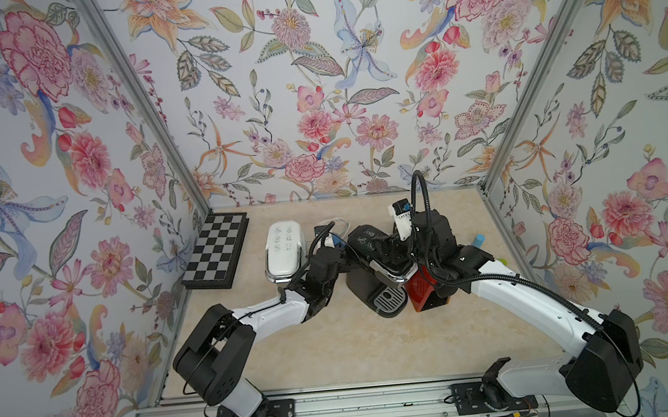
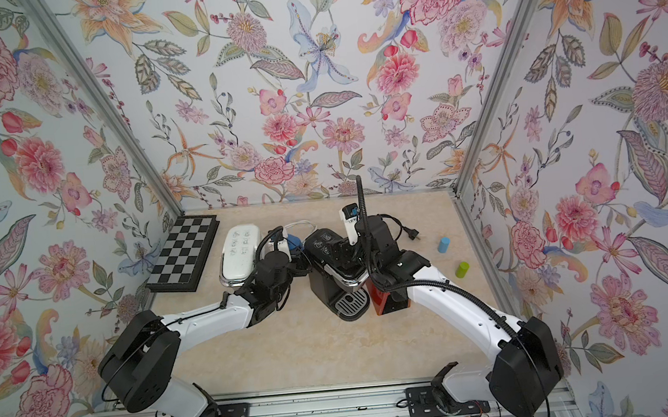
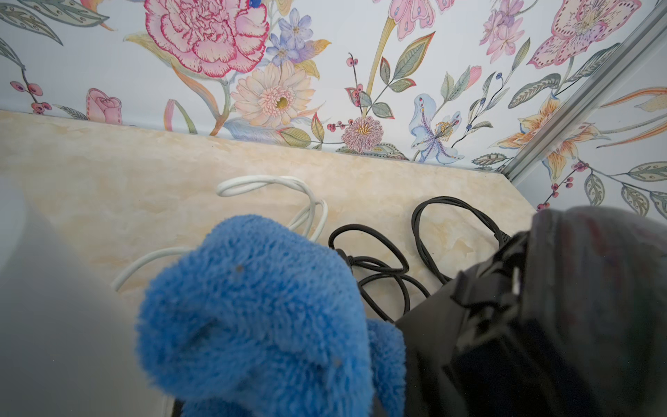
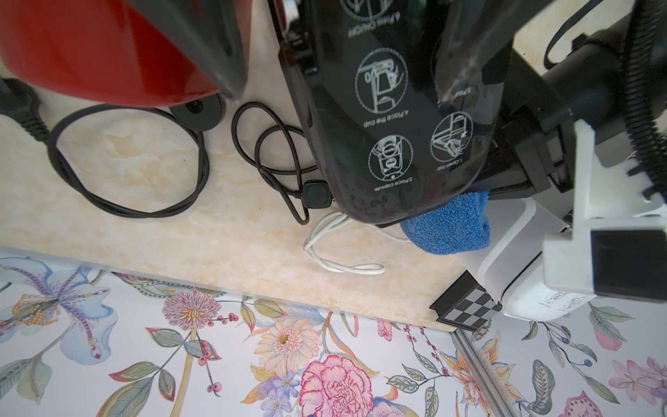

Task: Wipe the surface of a coffee machine
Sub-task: Wipe the dirt from the surface of the coffee machine.

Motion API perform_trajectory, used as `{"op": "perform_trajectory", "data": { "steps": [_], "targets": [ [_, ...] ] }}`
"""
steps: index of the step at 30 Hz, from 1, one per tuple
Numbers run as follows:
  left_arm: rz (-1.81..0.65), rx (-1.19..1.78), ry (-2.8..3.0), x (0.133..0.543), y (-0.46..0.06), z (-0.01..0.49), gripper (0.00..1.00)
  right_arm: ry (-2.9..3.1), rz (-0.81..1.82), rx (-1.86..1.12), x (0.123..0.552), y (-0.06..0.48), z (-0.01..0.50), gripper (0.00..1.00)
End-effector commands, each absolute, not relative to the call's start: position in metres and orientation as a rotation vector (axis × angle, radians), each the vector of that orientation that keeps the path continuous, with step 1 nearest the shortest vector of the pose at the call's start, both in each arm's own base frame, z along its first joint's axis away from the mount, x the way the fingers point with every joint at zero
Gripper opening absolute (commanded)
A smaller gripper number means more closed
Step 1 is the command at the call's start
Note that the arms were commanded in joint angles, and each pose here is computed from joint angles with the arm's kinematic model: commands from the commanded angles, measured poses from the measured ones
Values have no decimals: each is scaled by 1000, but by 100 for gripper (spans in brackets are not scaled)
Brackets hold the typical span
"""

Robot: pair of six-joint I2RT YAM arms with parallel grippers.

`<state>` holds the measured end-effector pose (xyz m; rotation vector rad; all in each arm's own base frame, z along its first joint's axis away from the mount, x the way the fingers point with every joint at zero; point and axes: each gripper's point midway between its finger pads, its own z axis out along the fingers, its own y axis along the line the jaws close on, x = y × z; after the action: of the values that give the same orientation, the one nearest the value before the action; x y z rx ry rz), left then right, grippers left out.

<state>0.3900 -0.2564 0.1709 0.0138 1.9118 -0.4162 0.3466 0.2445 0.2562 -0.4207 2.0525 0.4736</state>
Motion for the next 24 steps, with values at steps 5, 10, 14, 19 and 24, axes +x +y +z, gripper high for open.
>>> {"op": "perform_trajectory", "data": {
  "steps": [5,10,14,19,24],
  "targets": [
    [-595,90,1873,364,-284,168,0,2138,431,-432,343,241,231,83],
    [-610,131,1873,356,-291,151,0,2145,451,-437,342,244,229,83],
    [-625,150,1895,350,-297,133,0,2149,449,-435,342,244,228,83],
    [-626,173,1915,342,-301,118,0,2147,451,-435,341,243,228,83],
    [-610,178,1952,339,-302,100,0,2151,459,-435,342,245,228,83]
  ]
}}
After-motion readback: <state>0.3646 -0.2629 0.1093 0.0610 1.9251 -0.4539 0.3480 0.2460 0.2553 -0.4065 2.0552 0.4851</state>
